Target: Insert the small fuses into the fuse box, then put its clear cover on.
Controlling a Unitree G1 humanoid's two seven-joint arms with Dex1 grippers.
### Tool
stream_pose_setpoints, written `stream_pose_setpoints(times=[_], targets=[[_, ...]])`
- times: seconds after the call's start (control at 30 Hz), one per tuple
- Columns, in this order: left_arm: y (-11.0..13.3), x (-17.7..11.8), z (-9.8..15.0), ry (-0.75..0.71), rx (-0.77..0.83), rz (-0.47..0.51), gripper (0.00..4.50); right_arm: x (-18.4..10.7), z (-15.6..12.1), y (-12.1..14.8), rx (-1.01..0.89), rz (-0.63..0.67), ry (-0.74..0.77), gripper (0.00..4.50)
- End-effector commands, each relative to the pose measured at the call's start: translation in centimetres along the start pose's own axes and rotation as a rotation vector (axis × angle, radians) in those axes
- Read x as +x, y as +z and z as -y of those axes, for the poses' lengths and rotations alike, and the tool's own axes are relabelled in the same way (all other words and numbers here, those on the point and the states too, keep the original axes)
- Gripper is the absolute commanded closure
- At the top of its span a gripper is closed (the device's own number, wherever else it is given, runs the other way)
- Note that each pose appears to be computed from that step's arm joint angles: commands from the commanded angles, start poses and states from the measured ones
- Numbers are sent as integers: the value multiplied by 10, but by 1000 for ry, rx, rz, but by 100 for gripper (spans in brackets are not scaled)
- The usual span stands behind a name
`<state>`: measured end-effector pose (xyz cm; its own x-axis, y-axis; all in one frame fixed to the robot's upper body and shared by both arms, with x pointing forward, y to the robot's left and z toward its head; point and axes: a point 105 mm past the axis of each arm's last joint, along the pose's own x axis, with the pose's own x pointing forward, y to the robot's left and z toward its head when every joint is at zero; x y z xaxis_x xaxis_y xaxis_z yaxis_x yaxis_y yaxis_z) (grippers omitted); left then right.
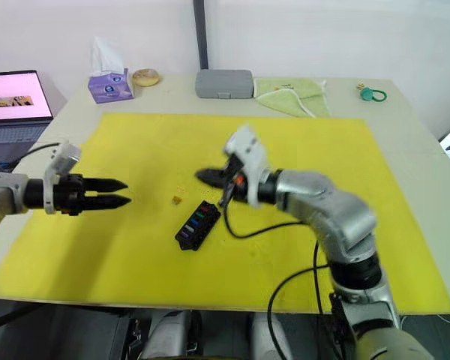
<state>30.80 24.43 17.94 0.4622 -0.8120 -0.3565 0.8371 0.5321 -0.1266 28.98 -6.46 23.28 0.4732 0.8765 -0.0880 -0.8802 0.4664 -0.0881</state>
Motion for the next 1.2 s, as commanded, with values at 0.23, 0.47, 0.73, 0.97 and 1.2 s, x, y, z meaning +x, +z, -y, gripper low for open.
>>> stream_pose_setpoints(times=[0.23, 0.47, 0.73, 0.97, 1.2], targets=[[-40, -58, -55, 300, -192, 103, 0, -169, 93, -84, 46, -290, -615, 219], [-74, -68, -67, 370, -271, 85, 0, -229, 100, -107, 72, -332, -779, 6], [-67, -58, -64, 298, -236, 48, 0, -217, 96, -115, 42, -385, -749, 6], [-19, -4, -22, -54, -139, 64, 0, -144, 55, -51, 71, -208, -376, 6], [-22, 42, 1, -248, -196, 40, 0, -46, -37, -11, 13, -111, 108, 6]])
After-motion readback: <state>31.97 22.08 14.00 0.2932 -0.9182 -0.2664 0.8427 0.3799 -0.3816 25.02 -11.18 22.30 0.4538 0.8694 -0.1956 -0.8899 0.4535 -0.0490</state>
